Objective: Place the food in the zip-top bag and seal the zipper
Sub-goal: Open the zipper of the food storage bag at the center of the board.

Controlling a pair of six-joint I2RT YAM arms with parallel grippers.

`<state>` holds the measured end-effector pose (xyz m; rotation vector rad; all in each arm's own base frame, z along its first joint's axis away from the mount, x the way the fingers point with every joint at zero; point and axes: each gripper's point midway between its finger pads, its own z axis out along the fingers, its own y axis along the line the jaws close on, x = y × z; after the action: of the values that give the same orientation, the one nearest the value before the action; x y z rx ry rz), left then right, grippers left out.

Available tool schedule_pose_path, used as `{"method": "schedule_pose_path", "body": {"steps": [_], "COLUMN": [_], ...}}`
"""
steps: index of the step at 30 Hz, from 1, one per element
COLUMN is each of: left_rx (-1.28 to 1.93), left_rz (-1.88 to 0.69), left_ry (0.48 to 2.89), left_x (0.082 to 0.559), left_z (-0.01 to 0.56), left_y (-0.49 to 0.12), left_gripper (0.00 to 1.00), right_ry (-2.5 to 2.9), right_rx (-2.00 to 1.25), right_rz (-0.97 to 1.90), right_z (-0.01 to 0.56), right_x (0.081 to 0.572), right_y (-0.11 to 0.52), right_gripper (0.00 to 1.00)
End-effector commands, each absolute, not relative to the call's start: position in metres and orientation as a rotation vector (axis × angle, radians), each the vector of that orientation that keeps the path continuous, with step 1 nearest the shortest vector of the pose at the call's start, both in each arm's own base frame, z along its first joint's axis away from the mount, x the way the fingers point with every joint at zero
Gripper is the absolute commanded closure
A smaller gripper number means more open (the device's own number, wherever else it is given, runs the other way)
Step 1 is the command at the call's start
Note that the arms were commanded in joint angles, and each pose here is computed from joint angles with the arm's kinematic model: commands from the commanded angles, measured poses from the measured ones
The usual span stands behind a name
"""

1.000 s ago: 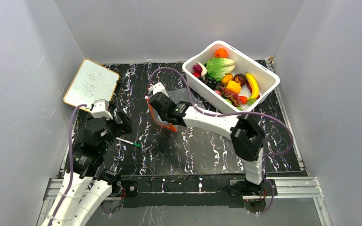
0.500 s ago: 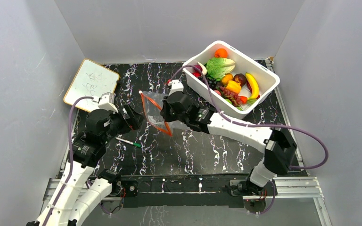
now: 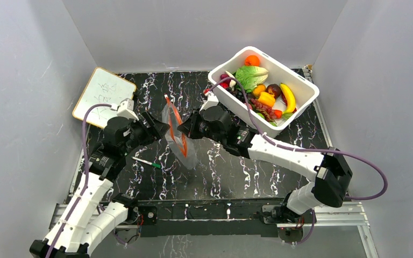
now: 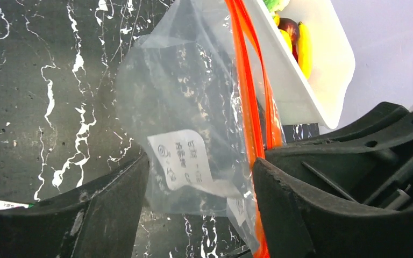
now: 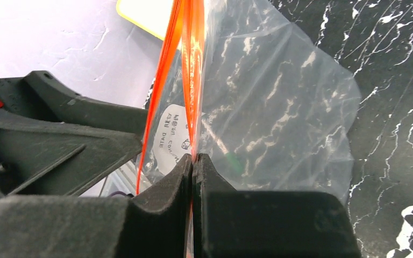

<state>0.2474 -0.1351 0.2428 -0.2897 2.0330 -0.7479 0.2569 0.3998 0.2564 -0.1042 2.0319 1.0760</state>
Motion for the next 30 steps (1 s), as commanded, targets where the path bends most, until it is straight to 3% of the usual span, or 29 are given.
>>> {"method": "schedule_pose_path", "body": {"steps": [1,5,16,21,27,30], "left_rx": [-0.297,-0.308,-0.299,-0.313,-0.247,-0.225], "left_rz": [-0.821,-0.875,-0.948,-0.833,-0.756,-0.682], "left_ry": [2.017,2.054,2.034,2.068,2.132,2.157], "left_x": [0.257,0.258,0.254,0.262,0.269,0.274], "left_z": [0.253,0.251,0.273,0.258,0.254,0.248], "left_y": [-0.147,-0.157,-0.165,-0.153,-0.152,-0.146], "left_gripper": [0.28,0.16,0.1,0.24,0.27,0.33], "right_ry": [1.926,1.922,1.93,1.899,1.894,1.886], "right_rx": [-0.075,-0.04,-0.002,0.004,-0.01,-0.017], "right_rz": [1.215,1.183,1.084,1.108,1.124,1.14], "right_z": [0.294,0.291,0.275,0.287,0.294,0.297], "right_x": [0.253,0.256,0.267,0.266,0.266,0.265], "right_y": [0.406,0.399,0.389,0.388,0.392,0.394], "right_gripper": [1.0,1.0,1.0,1.0,1.0,1.0]}}
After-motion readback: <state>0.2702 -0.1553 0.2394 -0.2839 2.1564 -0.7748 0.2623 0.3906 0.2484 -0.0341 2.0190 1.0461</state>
